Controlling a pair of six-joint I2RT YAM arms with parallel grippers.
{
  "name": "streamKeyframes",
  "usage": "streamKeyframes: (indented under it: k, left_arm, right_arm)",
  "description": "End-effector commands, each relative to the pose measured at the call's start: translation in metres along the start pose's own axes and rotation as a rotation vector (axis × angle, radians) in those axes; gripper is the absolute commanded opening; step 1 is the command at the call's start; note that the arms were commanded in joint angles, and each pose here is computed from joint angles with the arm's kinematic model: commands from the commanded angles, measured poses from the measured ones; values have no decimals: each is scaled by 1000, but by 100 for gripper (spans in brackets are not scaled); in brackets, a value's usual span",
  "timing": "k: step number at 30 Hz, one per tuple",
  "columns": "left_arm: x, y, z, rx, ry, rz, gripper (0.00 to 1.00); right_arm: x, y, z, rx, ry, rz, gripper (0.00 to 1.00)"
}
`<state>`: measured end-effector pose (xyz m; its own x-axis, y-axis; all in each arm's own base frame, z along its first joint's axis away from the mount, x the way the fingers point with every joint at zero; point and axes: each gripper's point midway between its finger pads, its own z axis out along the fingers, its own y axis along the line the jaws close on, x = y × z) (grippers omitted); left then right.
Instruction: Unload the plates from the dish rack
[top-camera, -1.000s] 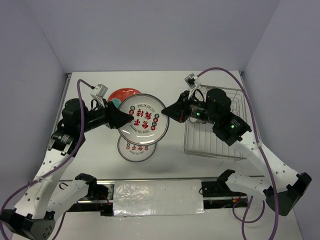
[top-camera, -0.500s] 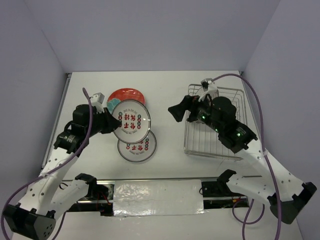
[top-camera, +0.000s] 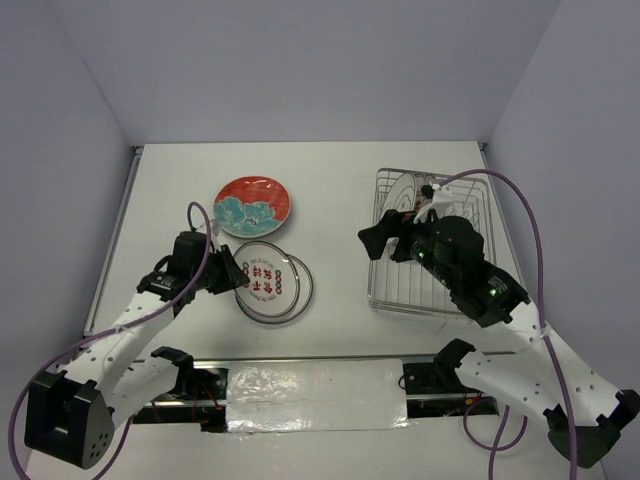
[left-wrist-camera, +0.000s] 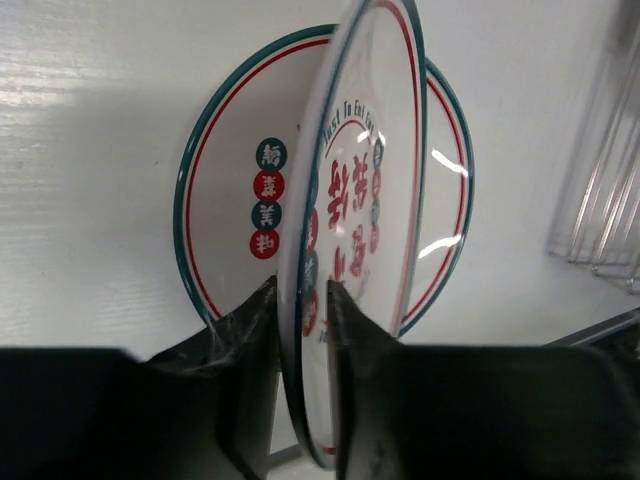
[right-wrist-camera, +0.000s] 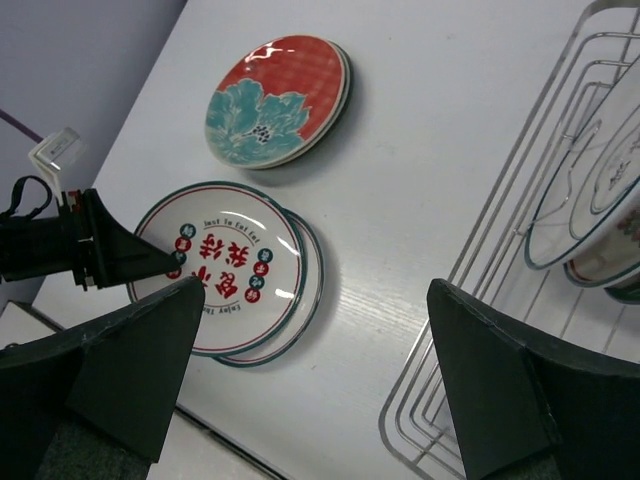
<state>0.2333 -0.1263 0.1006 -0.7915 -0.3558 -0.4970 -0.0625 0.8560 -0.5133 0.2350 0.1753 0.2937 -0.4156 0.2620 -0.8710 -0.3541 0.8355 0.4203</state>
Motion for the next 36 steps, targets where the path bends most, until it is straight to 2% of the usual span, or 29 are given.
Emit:
streamKeyframes:
  k: [1, 2, 3, 5, 7, 12, 14, 19, 27, 29, 32, 33, 35, 36]
  left_arm:
    - [-12, -19, 4, 98, -47, -15, 41]
    - [-8, -16, 6, 93, -36, -14, 48]
    - [-7, -15, 6, 91, -31, -13, 65]
    - [-2, -9, 7, 66, -11, -14, 83]
    - [-2, -2, 9, 28, -11, -6, 99]
    - [4, 13, 2, -91, 15, -11, 100]
    - [0, 14, -1, -127, 4, -11, 100]
    - [13, 22, 4, -185, 87, -26, 99]
    - [19, 25, 11, -222, 125, -11, 99]
    - [16, 24, 5, -230, 114, -15, 100]
    - [-1, 22, -15, -262, 44, -3, 100]
    - [-12, 21, -25, -269, -10, 13, 99]
    - [-32, 6, -44, -232, -77, 51, 100]
    - [-42, -2, -57, -203, -128, 74, 99]
  right_arm:
    - [1, -13, 6, 77, 14, -32, 100]
    - [7, -32, 6, 185, 47, -21, 100]
    - [-3, -36, 7, 231, 44, -16, 100]
    - [14, -56, 18, 350, 151, -56, 100]
    - [4, -62, 20, 405, 166, -81, 100]
    - [-34, -86, 24, 529, 116, -106, 100]
    - [-43, -108, 18, 618, 135, -118, 100]
    - [-62, -154, 7, 825, 181, -145, 100]
    - [-73, -170, 19, 814, 187, -143, 99]
    - [-72, -177, 23, 834, 207, -145, 95]
    - [-74, -187, 26, 848, 214, -146, 78]
    - [-74, -191, 25, 853, 214, -147, 71]
    - [-74, -196, 29, 847, 205, -146, 69]
    - [-74, -200, 27, 852, 208, -144, 63]
